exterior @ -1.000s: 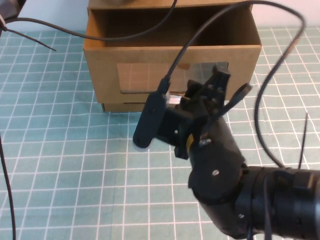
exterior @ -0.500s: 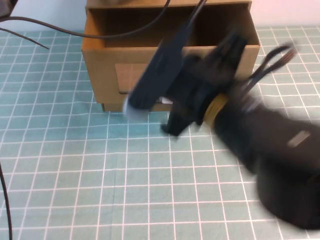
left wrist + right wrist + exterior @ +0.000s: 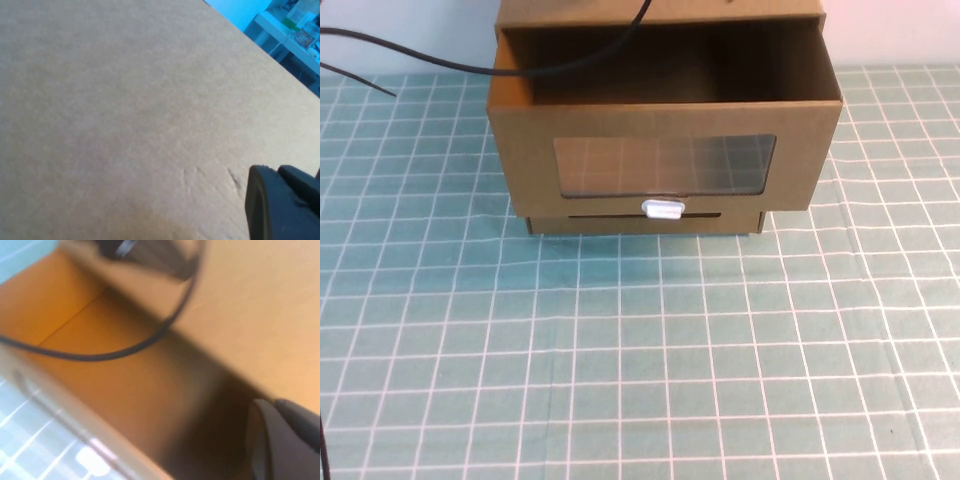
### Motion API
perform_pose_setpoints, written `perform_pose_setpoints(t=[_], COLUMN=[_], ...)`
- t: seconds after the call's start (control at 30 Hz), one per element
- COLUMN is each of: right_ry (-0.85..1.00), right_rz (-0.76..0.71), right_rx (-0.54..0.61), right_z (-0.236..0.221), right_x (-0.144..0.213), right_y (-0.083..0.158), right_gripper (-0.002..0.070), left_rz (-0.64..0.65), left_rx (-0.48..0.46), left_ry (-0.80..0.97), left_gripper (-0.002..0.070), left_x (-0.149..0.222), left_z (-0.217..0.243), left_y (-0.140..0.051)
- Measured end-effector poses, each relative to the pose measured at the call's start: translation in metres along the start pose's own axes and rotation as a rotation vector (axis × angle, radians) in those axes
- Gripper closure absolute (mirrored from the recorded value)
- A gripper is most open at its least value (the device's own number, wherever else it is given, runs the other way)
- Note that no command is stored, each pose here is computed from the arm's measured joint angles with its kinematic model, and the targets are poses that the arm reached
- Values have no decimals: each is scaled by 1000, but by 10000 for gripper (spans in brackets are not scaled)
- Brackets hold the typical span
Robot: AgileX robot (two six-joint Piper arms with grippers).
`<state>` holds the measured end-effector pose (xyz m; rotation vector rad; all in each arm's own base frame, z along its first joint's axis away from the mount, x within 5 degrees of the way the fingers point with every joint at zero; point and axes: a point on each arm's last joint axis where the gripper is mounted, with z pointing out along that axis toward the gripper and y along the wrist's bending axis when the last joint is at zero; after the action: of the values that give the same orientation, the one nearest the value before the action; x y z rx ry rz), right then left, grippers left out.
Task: Open the shoe box
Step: 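Pull the top drawer of the cardboard box fully open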
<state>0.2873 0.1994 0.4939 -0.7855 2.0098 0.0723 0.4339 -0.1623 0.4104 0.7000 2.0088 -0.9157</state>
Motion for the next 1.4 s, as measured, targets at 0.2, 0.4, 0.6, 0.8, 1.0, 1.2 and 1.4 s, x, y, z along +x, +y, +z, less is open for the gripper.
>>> perform_pose_setpoints(t=[0.2,0.4,0.6,0.8,1.0,1.2,1.4], right_ry=[133,271,299,308,271,244,236], right_rz=[55,38,42,54,95,78,-49], right_rx=[-145,-153,-157,-218,-346,-382,-289], right_z=[72,127,146,146,138,122,113], right_x=[5,26,33,34,28,24,23], right_y=[1,10,14,20,30,31,19], right_gripper=[689,689,689,689,689,689,689], left_rz=[0,-2,-3,-3,-1,-1,-1], left_rx=[0,3,3,0,-5,-8,-8], left_ry=[6,12,13,10,6,5,5], left_gripper=[676,677,677,677,677,677,677], left_x=[1,2,2,2,1,1,1], left_z=[1,1,1,1,1,1,1], left_y=[1,1,1,1,2,2,2])
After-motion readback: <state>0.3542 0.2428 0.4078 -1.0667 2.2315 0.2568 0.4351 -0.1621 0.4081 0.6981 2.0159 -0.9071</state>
